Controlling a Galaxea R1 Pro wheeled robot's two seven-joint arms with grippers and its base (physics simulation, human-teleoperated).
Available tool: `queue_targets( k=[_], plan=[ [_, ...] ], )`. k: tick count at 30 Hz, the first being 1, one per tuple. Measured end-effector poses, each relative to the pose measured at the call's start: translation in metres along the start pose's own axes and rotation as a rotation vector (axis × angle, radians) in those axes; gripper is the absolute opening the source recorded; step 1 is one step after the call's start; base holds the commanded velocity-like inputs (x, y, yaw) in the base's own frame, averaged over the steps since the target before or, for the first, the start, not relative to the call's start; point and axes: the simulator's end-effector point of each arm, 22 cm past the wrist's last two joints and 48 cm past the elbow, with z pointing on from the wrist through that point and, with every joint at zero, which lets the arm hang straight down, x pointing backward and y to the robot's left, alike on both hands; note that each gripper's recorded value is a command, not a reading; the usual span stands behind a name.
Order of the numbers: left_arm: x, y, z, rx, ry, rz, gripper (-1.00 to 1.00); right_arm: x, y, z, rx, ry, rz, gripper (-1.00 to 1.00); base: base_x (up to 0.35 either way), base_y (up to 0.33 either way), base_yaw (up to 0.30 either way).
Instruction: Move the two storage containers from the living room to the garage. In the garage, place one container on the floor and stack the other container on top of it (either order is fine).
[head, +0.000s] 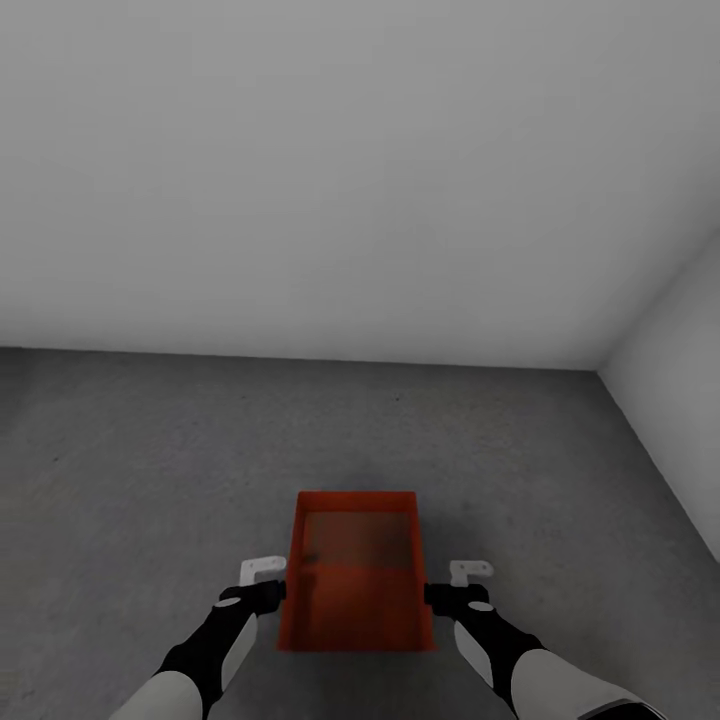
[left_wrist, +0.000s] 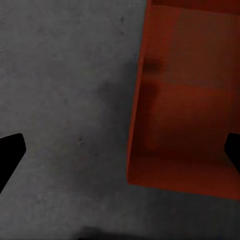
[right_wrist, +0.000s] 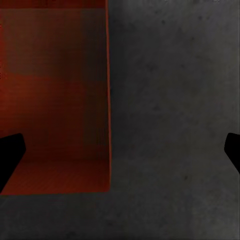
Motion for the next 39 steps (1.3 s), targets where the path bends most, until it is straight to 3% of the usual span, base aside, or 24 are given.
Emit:
queue_targets(
  k=[7,17,39],
  plan=[
    [-0.009,0.005,-0.011,-0.004,-0.012,-0.010,1.00,-0.005,-0.001,-0.011,0.001,0.000,0.000,1.00,0.000,0.000,0.000],
    [-0.053,0.003,-0.031,0.001,-0.091,-0.022,1.00,-0.012,-0.002,-0.025,0.003,-0.002,-0.001,1.00,0.000,0.000,0.000],
    [-0.058,0.007,-0.061,-0.006,-0.078,-0.021,1.00,-0.025,-0.002,-0.057,-0.002,-0.001,-0.002,1.00,0.000,0.000,0.000]
  ],
)
